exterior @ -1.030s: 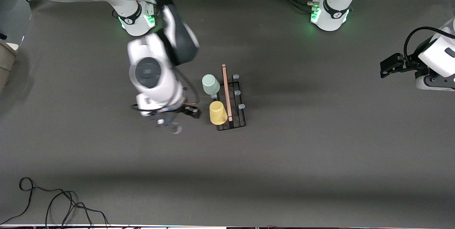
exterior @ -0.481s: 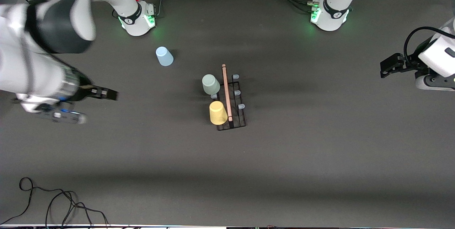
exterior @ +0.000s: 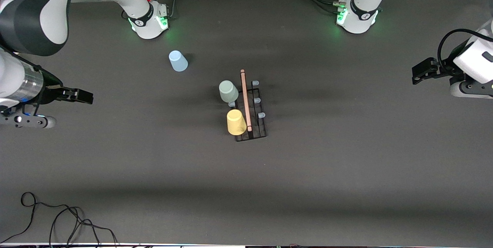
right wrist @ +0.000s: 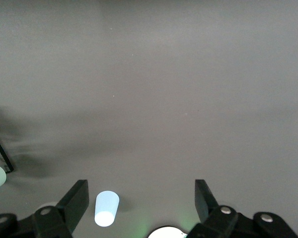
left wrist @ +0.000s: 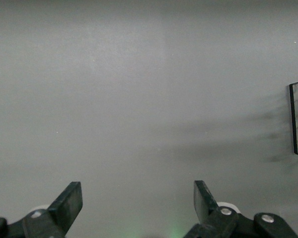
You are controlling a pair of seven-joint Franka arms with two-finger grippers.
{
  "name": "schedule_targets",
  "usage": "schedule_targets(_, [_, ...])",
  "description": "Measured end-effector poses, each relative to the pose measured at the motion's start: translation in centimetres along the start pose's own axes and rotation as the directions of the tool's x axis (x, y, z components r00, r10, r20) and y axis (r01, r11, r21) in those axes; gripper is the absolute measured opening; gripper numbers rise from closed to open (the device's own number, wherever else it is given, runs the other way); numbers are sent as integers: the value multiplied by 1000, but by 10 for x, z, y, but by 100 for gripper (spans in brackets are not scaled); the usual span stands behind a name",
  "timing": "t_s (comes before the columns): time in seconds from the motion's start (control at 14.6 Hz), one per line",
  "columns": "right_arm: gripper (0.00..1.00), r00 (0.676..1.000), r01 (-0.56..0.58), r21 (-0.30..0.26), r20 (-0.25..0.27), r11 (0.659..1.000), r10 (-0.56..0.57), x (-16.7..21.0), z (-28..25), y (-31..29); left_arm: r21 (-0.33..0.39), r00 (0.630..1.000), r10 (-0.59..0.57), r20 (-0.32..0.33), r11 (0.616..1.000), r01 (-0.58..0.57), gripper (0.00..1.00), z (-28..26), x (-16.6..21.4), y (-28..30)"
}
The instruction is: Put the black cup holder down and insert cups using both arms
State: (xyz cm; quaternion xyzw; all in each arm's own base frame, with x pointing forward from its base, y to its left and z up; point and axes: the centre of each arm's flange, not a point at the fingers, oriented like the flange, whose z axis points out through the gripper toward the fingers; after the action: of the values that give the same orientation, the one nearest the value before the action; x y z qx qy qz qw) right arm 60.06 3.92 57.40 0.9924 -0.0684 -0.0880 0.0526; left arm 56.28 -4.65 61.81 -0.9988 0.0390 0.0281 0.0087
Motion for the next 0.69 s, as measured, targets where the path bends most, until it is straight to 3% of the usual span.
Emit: schedule_targets(0.69, [100,1000,-4,0,-28,1000,4,2,-5,13,0,1000,1,-1,1000,-1,100,0,0,1])
